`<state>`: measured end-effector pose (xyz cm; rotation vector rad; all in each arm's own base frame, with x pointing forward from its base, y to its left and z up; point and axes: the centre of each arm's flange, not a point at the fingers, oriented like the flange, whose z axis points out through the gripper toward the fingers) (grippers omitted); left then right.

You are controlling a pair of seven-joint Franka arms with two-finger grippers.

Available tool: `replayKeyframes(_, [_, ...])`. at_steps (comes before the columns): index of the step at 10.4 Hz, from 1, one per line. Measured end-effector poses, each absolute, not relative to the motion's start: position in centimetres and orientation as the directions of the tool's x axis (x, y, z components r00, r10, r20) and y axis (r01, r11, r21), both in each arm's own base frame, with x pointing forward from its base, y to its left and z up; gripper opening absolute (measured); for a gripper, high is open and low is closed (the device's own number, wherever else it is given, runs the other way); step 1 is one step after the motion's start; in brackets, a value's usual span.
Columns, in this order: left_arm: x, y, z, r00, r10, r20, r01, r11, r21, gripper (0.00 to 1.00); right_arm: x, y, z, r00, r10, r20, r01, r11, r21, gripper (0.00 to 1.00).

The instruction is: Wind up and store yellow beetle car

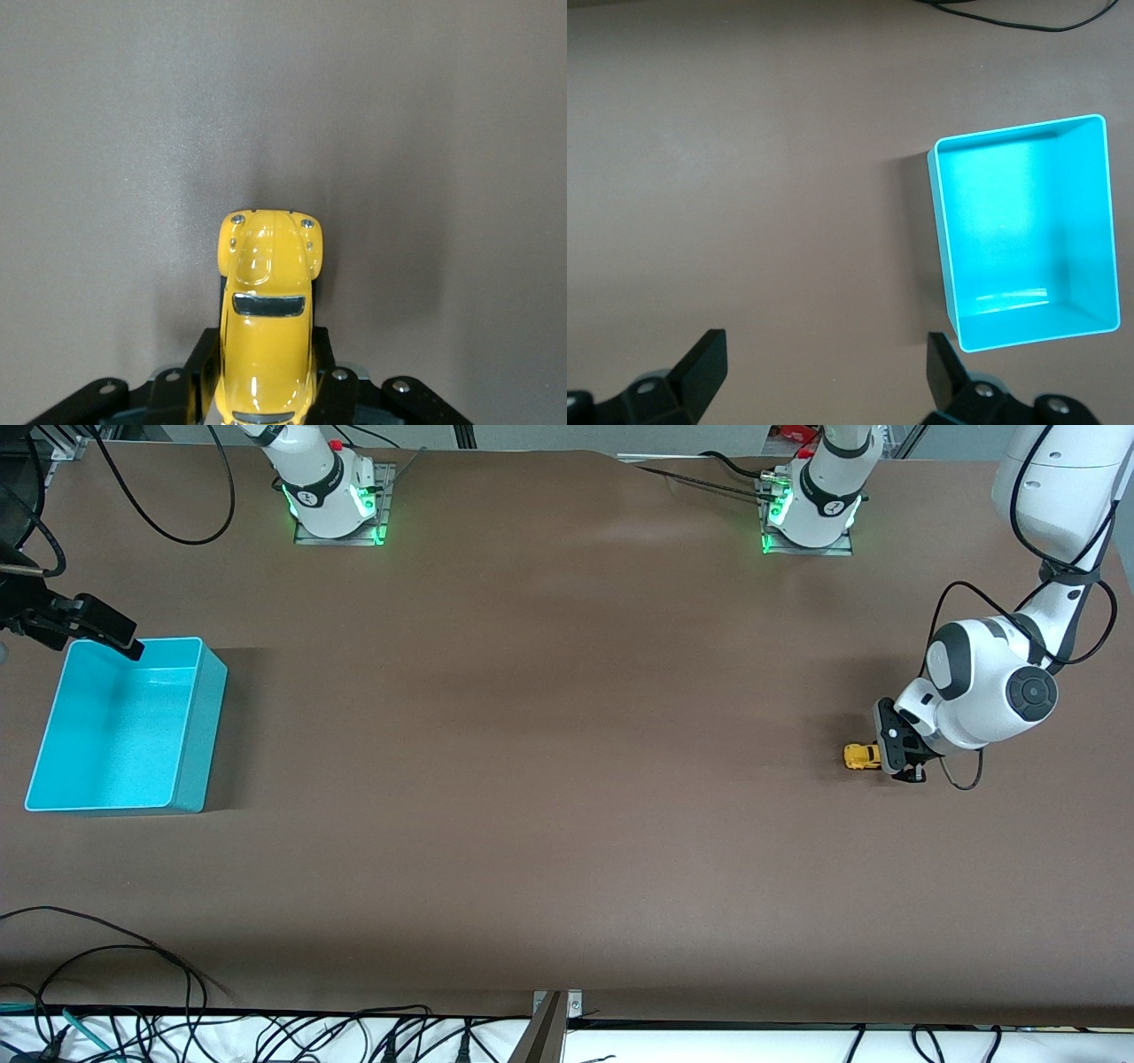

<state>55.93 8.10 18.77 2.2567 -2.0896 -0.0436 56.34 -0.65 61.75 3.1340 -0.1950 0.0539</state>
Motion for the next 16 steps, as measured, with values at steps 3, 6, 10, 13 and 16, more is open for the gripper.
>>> replayKeyframes(3, [55.7, 10.0, 18.7, 0.076, -0.997, 0.019, -0.995, -0.075, 0.066, 0.45, 56.3, -0.7, 61.7, 0.992, -0.124, 0.034, -0.124, -0.992, -0.001, 1.0])
replayKeyframes(6, [55.4, 13.8, 18.8, 0.066, -0.998, 0.003, -0.996, -0.065, 0.06, 0.45, 56.3, -0.7, 61.7, 0.992, -0.124, 0.034, -0.124, -0.992, -0.001, 1.0])
replayKeyframes(10, [54.8, 17.7, 18.8, 0.075, -0.997, -0.022, -0.997, -0.076, 0.029, 0.45, 56.3, -0.7, 61.8, 0.992, -0.124, 0.034, -0.124, -0.992, -0.001, 1.0])
replayKeyframes(13, [54.4, 19.6, 18.8, 0.089, -0.995, -0.039, -0.996, -0.09, 0.013, 0.45, 56.3, -0.7, 61.8, 0.992, -0.124, 0.034, -0.124, -0.992, -0.001, 1.0])
replayKeyframes(16, [55.0, 19.8, 18.9, 0.09, -0.995, -0.042, -0.996, -0.09, 0.005, 0.46, 56.3, -0.7, 61.8, 0.992, -0.124, 0.034, -0.125, -0.992, -0.001, 1.0])
